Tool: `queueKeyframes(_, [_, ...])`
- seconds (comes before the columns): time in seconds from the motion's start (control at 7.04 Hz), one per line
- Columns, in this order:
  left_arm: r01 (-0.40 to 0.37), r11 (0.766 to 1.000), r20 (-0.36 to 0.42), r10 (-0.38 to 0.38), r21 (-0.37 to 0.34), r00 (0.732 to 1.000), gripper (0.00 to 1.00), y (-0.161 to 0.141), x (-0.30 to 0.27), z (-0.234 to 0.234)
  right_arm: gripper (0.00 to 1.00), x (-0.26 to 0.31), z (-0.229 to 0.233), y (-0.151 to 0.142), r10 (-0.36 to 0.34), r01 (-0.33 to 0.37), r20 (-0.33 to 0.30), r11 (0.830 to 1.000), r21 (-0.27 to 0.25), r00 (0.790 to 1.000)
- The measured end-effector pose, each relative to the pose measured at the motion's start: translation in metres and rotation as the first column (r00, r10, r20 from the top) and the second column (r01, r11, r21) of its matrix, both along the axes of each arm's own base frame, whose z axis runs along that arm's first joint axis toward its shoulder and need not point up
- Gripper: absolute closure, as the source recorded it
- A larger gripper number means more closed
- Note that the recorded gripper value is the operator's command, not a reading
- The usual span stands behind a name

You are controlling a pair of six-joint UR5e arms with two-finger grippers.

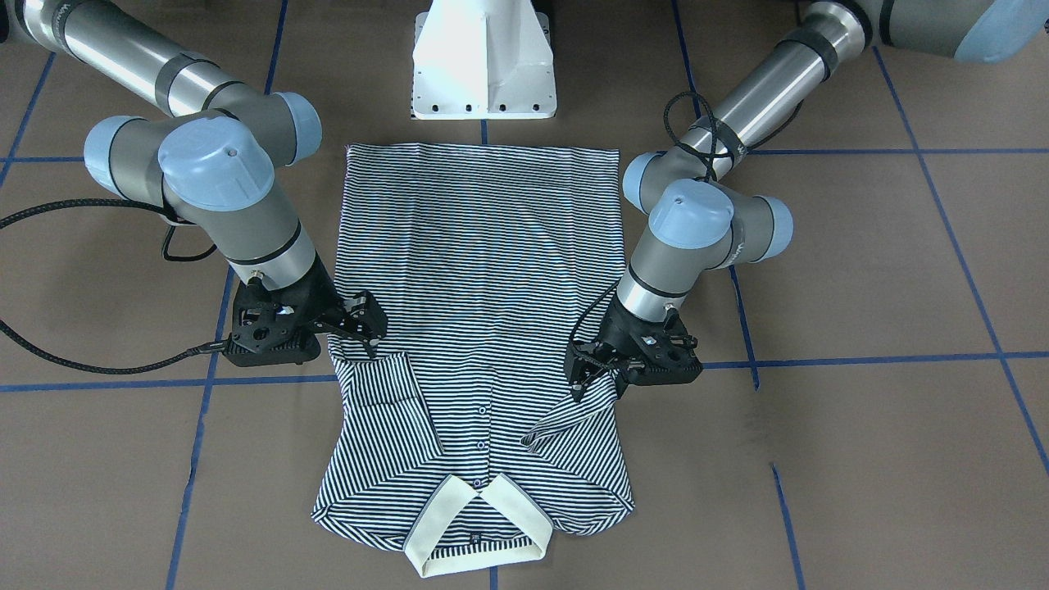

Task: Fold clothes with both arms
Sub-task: 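Fold the sleeve inward over the shirt body with the left gripper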

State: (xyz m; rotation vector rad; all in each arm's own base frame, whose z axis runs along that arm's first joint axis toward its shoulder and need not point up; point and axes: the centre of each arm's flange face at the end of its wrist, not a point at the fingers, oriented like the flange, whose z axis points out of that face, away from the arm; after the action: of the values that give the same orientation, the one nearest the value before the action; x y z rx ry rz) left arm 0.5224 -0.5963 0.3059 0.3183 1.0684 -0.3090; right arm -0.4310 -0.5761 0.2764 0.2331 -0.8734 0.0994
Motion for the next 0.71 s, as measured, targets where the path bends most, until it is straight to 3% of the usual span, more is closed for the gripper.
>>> queueKeyframes(0.43, [-0.023, 1.000, -0.006, 0.023, 0.005, 1.000, 0.32, 0.012, 0.014, -0.007, 0.00, 0.003, 0.004, -0.002, 0.002, -0.002, -0.006, 1.000, -0.002, 1.000])
queueKeyframes(0.71, [-0.066, 0.998, -0.031, 0.066, 0.024, 0.997, 0.32, 0.037, 0.034, -0.030, 0.00, 0.004, 0.006, -0.002, 0.002, -0.002, -0.008, 1.000, -0.001, 1.000])
